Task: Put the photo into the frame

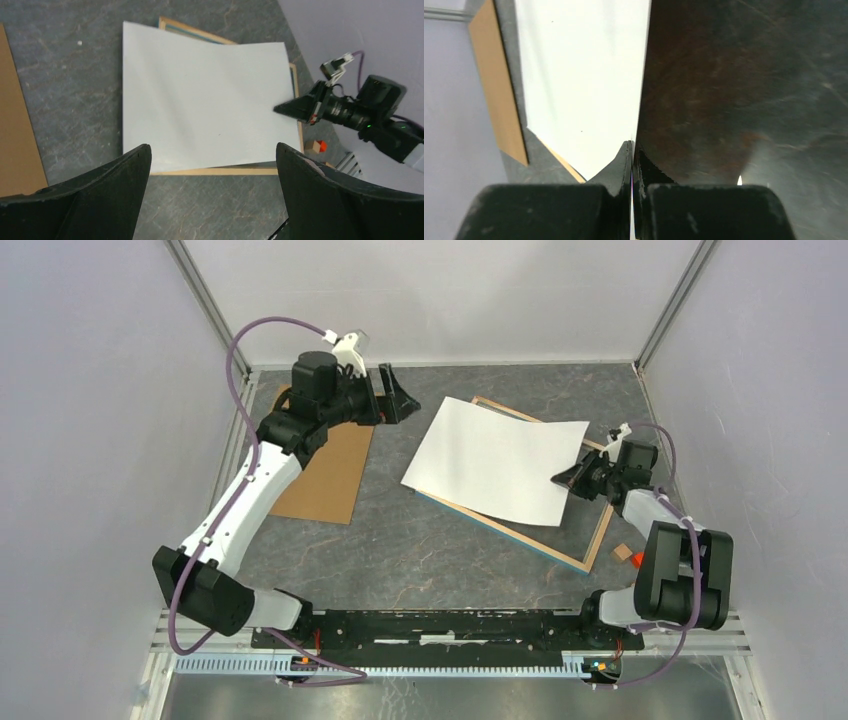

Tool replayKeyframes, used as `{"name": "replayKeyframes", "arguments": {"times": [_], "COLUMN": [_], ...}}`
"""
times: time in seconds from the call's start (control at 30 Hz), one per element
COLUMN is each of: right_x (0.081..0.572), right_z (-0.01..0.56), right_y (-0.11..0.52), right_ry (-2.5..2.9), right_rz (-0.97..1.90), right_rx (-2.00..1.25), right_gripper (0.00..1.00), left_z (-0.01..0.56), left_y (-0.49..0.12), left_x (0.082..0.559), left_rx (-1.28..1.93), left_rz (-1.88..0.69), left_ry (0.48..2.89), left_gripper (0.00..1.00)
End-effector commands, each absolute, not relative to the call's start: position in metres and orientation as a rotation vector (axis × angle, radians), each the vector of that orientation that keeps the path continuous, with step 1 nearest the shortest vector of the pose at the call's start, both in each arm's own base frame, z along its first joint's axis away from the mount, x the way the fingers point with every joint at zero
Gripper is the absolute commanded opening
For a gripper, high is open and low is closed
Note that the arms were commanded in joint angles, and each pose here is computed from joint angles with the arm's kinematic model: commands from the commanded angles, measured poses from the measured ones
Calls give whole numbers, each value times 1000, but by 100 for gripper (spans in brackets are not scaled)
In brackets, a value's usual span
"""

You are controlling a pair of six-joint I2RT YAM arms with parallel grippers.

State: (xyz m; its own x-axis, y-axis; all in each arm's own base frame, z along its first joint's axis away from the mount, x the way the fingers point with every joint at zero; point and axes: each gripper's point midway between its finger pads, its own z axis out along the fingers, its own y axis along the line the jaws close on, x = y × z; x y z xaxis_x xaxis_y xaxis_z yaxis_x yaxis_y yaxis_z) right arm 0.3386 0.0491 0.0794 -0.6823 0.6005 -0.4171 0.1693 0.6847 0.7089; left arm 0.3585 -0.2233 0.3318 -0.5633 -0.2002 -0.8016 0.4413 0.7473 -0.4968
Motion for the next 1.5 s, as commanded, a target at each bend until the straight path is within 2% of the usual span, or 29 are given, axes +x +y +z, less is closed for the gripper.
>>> {"name": "replayKeyframes", "arguments": {"times": [0.0,0.27,0.57,1.07,1.47], "right_x": [324,310,302,291,298], "right_z": [75,69,66,62,62], "right_y": [24,-10,-28,-22,-16], "right_ry": [2299,2312,2303,2210,2177], "right_rz": [735,555,485,524,566], "right_rx": [483,510,578,696,662], "right_gripper": [0,0,0,0,0], "left_z": [325,327,327,326,325], "left_y": [-221,-224,-226,-228,-230], "left_x": [357,354,353,352,351], "left_rx": [222,229,227,225,225], "left_rz": [-809,-837,-855,-882,-893], "left_ry": [1948,1948,1951,1956,1958], "left_gripper": [100,100,100,100,100]}}
